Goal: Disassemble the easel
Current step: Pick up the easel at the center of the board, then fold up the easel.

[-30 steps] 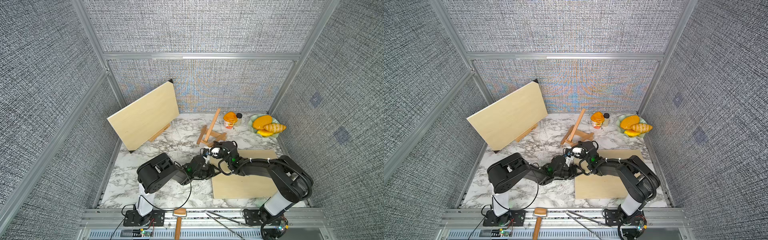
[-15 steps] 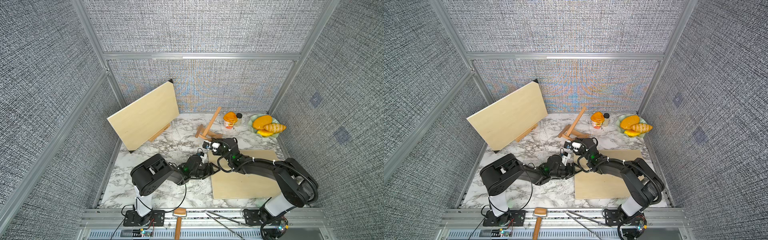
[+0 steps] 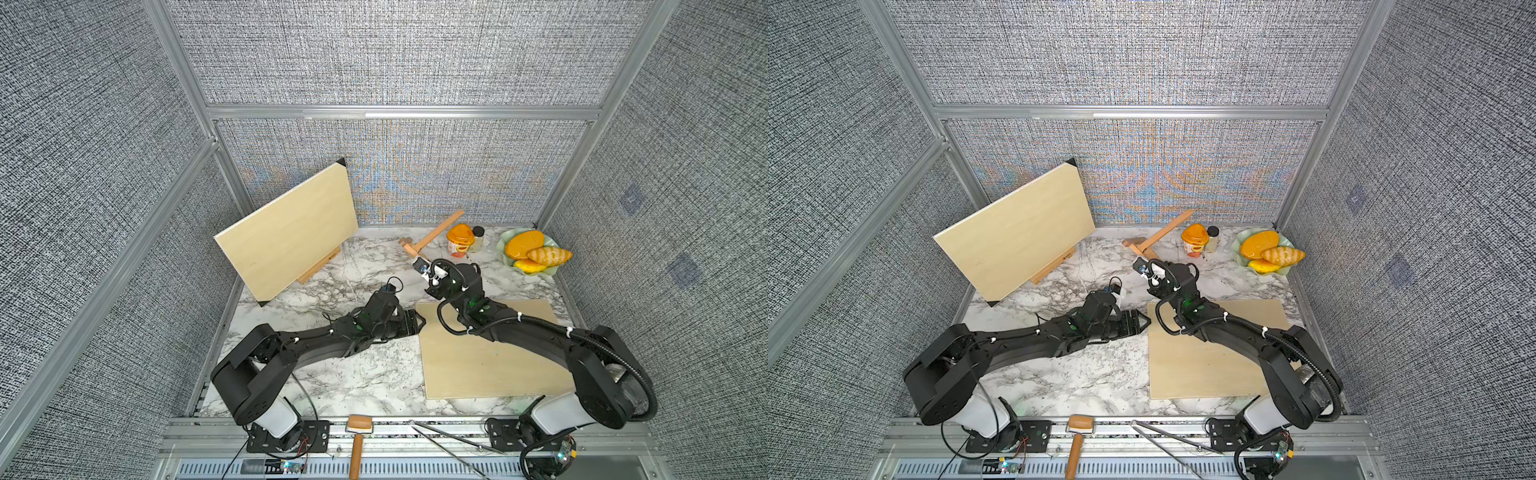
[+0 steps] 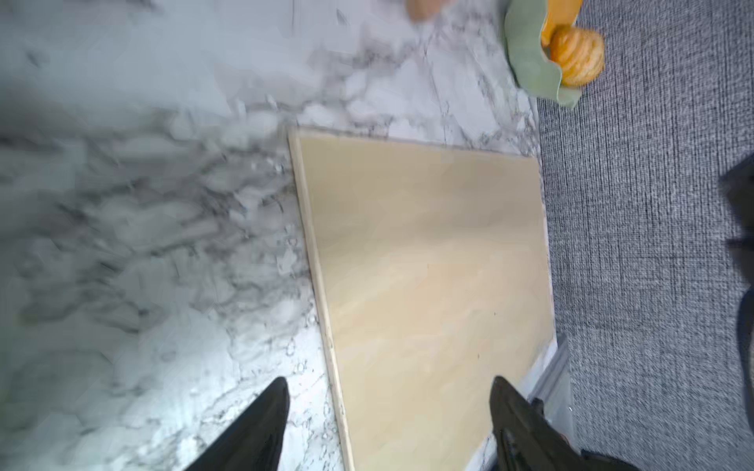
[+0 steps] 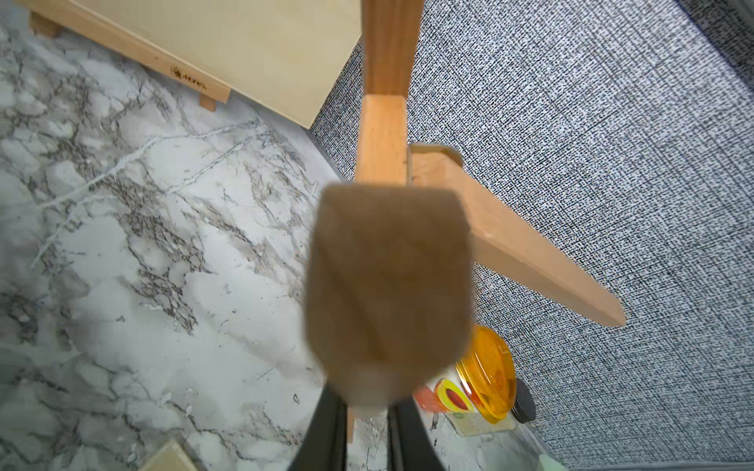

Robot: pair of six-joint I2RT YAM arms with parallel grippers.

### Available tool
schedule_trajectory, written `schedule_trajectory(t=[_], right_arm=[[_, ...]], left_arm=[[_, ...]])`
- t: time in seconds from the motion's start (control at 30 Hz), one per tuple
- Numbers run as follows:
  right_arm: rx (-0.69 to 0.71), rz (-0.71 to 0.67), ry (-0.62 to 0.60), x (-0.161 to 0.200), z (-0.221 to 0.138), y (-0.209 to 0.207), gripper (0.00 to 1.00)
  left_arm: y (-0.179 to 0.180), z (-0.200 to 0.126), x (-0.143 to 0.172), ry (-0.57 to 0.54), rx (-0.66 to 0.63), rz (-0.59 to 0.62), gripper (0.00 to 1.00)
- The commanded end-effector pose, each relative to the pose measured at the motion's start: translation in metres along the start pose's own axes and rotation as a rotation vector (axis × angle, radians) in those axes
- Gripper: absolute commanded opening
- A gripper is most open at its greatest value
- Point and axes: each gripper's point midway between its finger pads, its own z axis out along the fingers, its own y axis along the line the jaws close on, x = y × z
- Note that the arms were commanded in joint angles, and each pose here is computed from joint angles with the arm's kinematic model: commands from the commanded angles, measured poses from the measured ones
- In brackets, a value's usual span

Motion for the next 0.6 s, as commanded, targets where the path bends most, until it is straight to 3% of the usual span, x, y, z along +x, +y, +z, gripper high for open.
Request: schedule_trajectory(t=[0.0, 0.17, 0.3, 0.43, 0.57], right_arm=[[0.023, 0.143, -0.046, -0.022, -0.005, -0.016, 0.00], [0.022, 0.334, -0.068, -0.046, -0.021, -0.036, 0.00], [0.007, 0.524, -0.059, -0.063, -0.039, -0.051, 0.00], [-0.051, 0.665, -0.054, -0.080, -0.055, -0.054, 0.00], [-0.144, 0.742, -0.063, -0.097, -0.069, -0.045, 0.00]], left_arm=[[0.033, -0.022, -0.001, 0.016, -0.227, 0.135, 0.78], [0.016, -0.061, -0.041, -0.123, -0.288, 0.335, 0.78], [-0.009, -0.088, -0.065, -0.240, -0.258, 0.524, 0.78], [-0.043, -0.118, -0.076, -0.404, -0.127, 0.716, 0.77], [-0.074, -0.156, -0.072, -0.636, 0.049, 0.931, 0.79]])
